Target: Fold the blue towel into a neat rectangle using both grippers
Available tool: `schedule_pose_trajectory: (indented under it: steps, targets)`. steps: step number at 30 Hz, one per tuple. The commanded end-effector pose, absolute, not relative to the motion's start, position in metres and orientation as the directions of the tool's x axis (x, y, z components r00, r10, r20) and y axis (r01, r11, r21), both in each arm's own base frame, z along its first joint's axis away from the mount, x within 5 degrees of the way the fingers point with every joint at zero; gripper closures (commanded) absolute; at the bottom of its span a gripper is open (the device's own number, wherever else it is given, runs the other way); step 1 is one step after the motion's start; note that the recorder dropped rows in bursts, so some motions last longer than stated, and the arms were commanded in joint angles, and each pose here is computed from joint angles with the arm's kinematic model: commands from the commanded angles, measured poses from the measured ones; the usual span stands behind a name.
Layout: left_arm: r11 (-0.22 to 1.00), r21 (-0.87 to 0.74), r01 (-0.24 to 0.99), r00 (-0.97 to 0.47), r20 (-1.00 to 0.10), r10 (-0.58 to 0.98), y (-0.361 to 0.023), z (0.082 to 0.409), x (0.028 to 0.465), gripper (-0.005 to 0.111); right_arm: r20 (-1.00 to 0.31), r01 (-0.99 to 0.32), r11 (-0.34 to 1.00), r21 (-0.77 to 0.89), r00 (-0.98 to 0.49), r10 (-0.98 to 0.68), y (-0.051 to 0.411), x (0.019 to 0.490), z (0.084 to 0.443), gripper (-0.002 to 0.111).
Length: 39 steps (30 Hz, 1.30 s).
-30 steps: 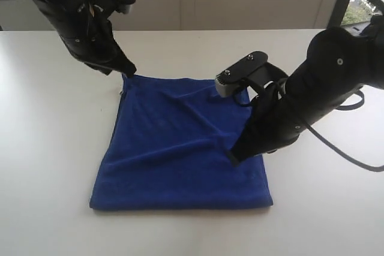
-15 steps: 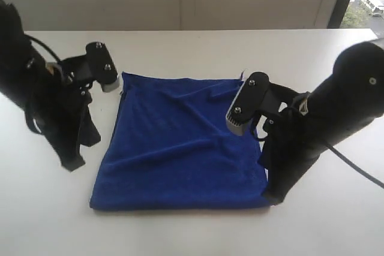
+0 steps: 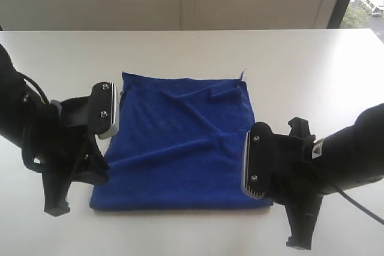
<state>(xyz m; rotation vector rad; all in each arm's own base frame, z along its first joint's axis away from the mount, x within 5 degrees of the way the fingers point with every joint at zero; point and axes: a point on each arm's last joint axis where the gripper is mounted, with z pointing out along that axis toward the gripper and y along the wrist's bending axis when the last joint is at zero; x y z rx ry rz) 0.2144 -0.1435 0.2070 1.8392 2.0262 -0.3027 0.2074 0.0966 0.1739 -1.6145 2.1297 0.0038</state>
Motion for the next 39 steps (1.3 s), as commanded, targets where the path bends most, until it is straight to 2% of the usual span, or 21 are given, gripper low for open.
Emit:
schedule_pose_trajectory:
  steps: [1,4,5,7,14,19,25,30,32,33,36,39]
  targets:
    - [0.019,0.110,0.994,0.035,-0.473,0.880,-0.146,0.198,0.206,0.057,-0.359,-0.904,0.283,-0.320,-0.160,-0.919,0.094,0.205,0.170,0.079]
    - [-0.004,0.140,0.990,0.072,-0.483,0.872,-0.145,0.192,0.203,0.051,-0.361,-0.900,0.286,-0.329,-0.160,-0.919,0.094,0.205,0.170,0.072]
    - [-0.023,0.149,0.989,0.093,-0.485,0.869,-0.145,0.190,0.202,0.050,-0.364,-0.897,0.288,-0.336,-0.159,-0.918,0.094,0.206,0.170,0.062]
    - [-0.010,0.158,0.987,0.088,-0.493,0.866,-0.145,0.190,0.203,0.048,-0.364,-0.897,0.288,-0.336,-0.159,-0.918,0.094,0.206,0.170,0.054]
    - [0.010,0.171,0.985,0.077,-0.496,0.865,-0.145,0.189,0.205,0.043,-0.345,-0.895,0.295,-0.336,-0.174,-0.922,0.093,0.208,0.155,0.054]
    - [0.007,0.093,0.996,0.036,-0.451,0.892,-0.147,0.166,0.210,0.043,-0.317,-0.907,0.299,-0.297,-0.202,-0.927,0.094,0.212,0.139,0.054]
    - [-0.005,0.065,0.998,0.032,-0.421,0.907,-0.146,0.153,0.212,0.043,-0.319,-0.906,0.317,-0.280,-0.223,-0.921,0.094,0.213,0.134,0.054]
    - [-0.011,0.048,0.999,0.030,-0.410,0.911,-0.146,0.148,0.212,0.044,-0.284,-0.925,0.275,-0.264,-0.197,-0.938,0.094,0.214,0.123,0.054]
    - [-0.011,0.048,0.999,0.030,-0.410,0.911,-0.146,0.148,0.212,0.044,-0.279,-0.926,0.266,-0.269,-0.189,-0.941,0.094,0.215,0.121,0.058]
    - [-0.013,0.048,0.999,0.031,-0.409,0.912,-0.146,0.148,0.212,0.048,-0.277,-0.927,0.255,-0.276,-0.178,-0.944,0.094,0.215,0.121,0.068]
    - [-0.034,0.043,0.998,0.048,-0.399,0.916,-0.145,0.148,0.211,0.069,-0.280,-0.924,0.256,-0.283,-0.176,-0.944,0.095,0.216,0.123,0.094]
    - [-0.055,0.048,0.997,0.069,-0.384,0.921,-0.144,0.147,0.211,0.092,-0.288,-0.922,0.255,-0.291,-0.170,-0.942,0.095,0.215,0.127,0.108]
